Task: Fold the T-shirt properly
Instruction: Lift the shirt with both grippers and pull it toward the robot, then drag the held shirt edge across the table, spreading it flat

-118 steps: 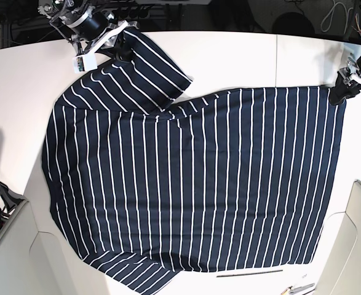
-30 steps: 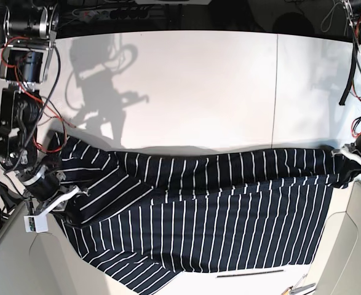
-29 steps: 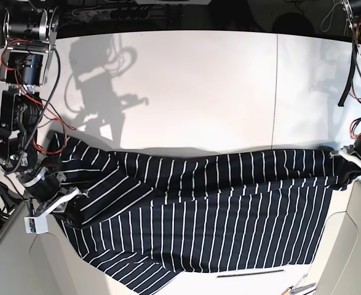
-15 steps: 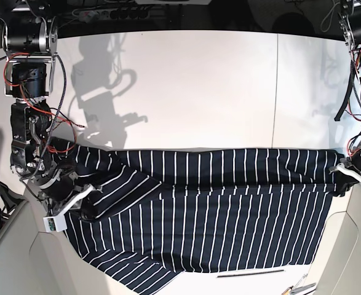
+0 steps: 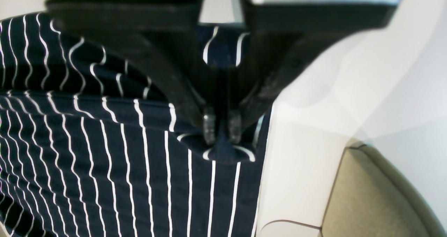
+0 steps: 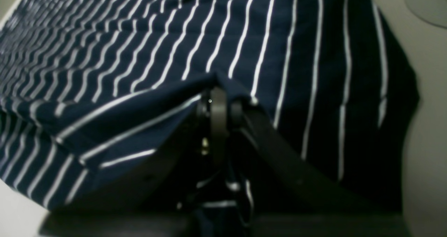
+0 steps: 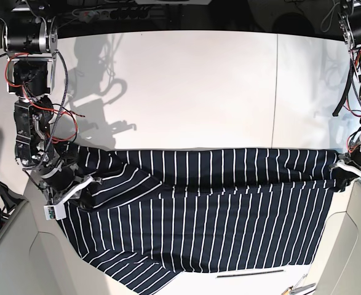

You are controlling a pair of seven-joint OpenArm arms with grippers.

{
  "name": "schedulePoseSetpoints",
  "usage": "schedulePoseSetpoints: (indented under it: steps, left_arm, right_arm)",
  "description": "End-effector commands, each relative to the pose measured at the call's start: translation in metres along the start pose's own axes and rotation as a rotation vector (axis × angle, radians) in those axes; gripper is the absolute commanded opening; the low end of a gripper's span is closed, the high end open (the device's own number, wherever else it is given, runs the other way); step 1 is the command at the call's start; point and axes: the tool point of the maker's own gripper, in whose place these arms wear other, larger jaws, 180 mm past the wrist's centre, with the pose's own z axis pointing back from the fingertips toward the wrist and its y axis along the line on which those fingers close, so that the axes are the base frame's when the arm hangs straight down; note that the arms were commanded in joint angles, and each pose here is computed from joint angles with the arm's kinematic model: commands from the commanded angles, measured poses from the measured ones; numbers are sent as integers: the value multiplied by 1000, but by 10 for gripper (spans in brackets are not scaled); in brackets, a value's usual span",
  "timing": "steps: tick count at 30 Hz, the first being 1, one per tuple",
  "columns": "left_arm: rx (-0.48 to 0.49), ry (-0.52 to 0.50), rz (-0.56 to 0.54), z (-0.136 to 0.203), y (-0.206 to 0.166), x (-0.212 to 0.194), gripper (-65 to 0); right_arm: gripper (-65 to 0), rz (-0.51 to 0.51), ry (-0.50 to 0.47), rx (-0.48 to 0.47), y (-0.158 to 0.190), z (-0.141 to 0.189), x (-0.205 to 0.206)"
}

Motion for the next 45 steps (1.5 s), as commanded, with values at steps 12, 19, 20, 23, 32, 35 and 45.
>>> schedulePoseSetpoints:
  steps: [12, 19, 20, 23, 32, 35, 45]
  left_arm:
    - [1, 1, -13, 2, 4, 14, -242]
    - [22, -19, 74, 15, 24, 25, -242]
    - [7, -15, 94, 17, 24, 25, -242]
    - [-18, 7, 168, 21, 24, 23, -242]
    - [-8, 37, 195, 29, 29, 1, -242]
    - [3, 24, 195, 32, 33, -4, -242]
    - [-8, 27, 238, 26, 20, -22, -180]
  right_arm:
    - [-320, -17, 39, -15, -8, 2, 8]
    - [-320, -160, 6, -29, -31, 25, 21]
    - [-320, -180, -11, -33, -35, 31, 24]
    - [-320, -223, -55, -60, -48, 50, 28]
    - [-320, -398, -143, -192, -101, 109, -1]
    - [-320, -456, -141, -216, -109, 123, -20]
    - [-320, -504, -87, -229, -109, 133, -54]
